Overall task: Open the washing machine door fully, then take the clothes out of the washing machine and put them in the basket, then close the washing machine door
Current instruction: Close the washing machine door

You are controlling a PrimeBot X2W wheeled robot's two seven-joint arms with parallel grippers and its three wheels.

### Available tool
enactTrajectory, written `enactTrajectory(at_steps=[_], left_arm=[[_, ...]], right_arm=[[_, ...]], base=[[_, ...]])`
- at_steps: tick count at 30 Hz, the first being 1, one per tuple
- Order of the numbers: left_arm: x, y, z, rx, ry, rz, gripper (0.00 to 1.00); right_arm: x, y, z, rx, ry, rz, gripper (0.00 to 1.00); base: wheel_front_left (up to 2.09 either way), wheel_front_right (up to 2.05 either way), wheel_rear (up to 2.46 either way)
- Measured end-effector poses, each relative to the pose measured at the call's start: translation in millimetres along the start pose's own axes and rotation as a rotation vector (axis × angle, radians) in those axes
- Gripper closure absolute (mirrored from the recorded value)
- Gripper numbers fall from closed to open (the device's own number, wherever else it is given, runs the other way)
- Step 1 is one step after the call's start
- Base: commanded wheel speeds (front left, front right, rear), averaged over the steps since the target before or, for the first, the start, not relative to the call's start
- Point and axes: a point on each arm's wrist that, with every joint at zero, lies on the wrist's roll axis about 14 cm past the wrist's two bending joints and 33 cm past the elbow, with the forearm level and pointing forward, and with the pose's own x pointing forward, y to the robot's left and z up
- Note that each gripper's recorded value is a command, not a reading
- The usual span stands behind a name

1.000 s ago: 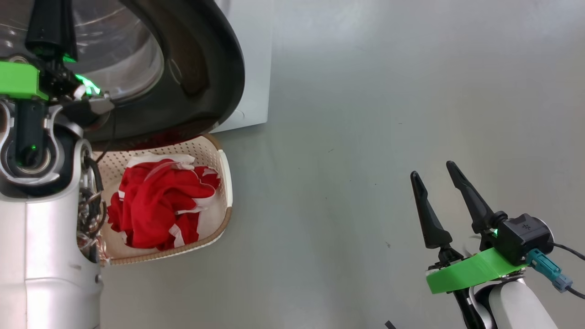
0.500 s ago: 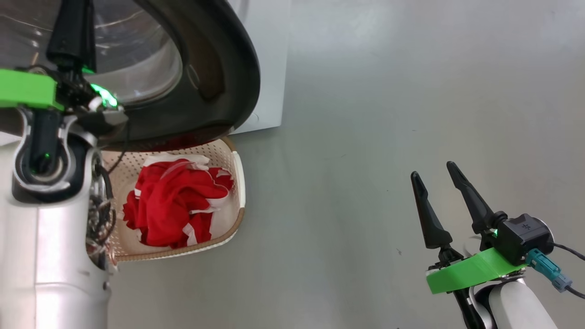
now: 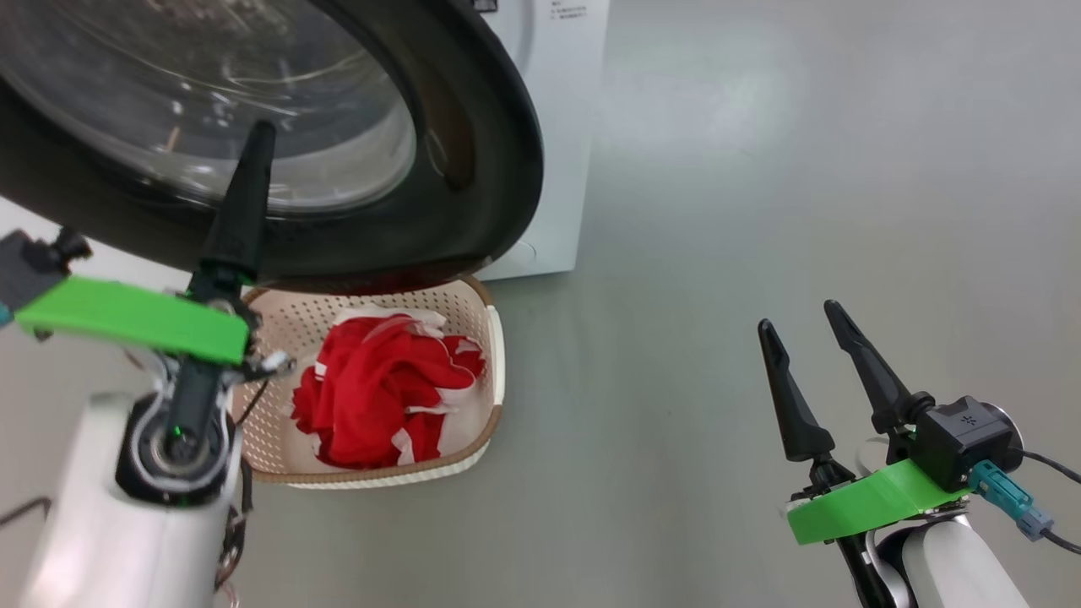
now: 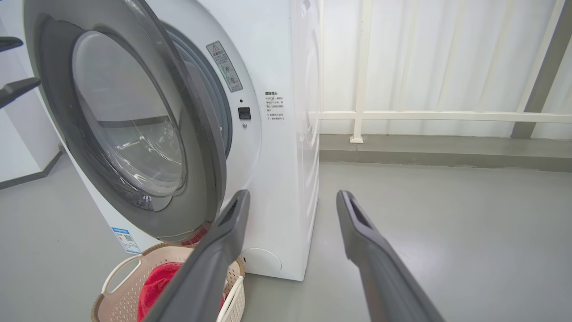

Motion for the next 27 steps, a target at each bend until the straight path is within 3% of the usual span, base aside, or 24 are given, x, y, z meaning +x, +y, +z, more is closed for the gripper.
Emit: enactTrajectory(at_steps=[5, 12, 21, 27], left_arm=[[-27.3, -7.4, 14.4, 0.317, -0.08, -0.033, 0.0], [-74.6, -6.2, 7.5, 0.582, -0.099, -0.03, 0.0], [-127.1, -2.9, 21.3, 0.862, -0.13, 0.029, 0.0], [-154.9, 3.7, 23.1, 0.95, -0.131, 0.078, 0.0]], right_arm=[[1.2, 10.3, 11.7, 0.004, -0.034, 0.03, 0.0], [-2.5, 22.2, 29.6, 0.006, -0.083, 0.063, 0.0], [-15.7, 25.9, 43.1, -0.014, -0.119, 0.072, 0.0], [-29.6, 21.8, 43.4, -0.019, -0.12, 0.057, 0.0]], base=[[0.0, 0.0, 0.0], [0.0, 0.0, 0.0], [0.0, 0.0, 0.0], [0.0, 0.0, 0.0]])
